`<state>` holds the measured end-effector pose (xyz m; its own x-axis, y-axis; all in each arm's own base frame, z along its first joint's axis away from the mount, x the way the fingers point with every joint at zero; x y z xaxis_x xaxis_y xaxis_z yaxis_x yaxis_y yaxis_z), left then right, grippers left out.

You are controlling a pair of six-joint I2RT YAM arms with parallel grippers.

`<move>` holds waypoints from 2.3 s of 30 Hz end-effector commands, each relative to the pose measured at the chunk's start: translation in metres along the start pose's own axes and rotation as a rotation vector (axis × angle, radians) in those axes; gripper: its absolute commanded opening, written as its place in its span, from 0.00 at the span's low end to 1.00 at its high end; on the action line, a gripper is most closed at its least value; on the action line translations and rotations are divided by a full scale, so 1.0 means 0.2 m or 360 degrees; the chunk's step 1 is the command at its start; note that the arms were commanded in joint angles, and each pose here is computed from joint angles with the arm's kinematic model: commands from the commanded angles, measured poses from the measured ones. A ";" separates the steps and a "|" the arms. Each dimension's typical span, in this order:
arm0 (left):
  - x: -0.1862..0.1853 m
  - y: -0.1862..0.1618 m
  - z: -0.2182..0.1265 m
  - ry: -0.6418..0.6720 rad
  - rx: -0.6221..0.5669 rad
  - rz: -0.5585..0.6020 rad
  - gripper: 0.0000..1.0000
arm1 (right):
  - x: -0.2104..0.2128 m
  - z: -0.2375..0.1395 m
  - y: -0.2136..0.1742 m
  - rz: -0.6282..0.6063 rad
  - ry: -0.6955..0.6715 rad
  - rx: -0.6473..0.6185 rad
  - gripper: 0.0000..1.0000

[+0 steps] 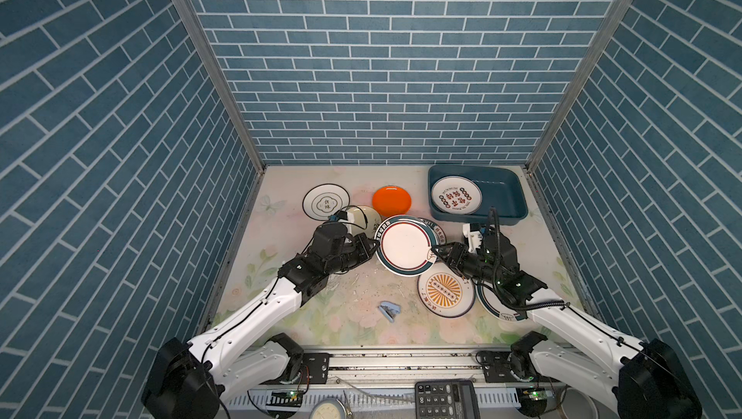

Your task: Place the plates into the plastic bin on the countertop

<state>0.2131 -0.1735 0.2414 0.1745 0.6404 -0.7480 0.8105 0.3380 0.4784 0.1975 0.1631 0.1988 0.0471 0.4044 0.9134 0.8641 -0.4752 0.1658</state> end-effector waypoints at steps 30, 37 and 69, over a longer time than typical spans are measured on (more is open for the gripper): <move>-0.05 0.02 0.00 0.0086 -0.0025 0.0190 1.00 | 0.05 0.02 0.00 -0.0013 -0.0015 -0.0031 0.00; -0.04 0.03 -0.06 0.0130 -0.0109 0.0261 1.00 | 0.06 0.03 0.02 -0.0117 -0.0143 -0.0019 0.00; 0.07 0.04 -0.12 0.0556 -0.0125 0.0712 1.00 | 0.23 0.20 1.25 -0.0217 -0.1124 -0.0685 0.00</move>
<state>0.2054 -0.1479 0.2452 0.2872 0.8912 -0.3510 0.6666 0.0772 0.7414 0.4258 0.1066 0.2637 0.3071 0.7782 0.5478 0.6644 -0.5875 0.4620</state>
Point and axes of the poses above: each gripper's point midway between its finger pads, its own z axis out along the fingers, its own x axis along the line the jaws close on, y = z × x, the point moved 9 cm from there along -z, back along the fingers, and after that the axes turned 8 degrees about z, right-handed, at the moved point
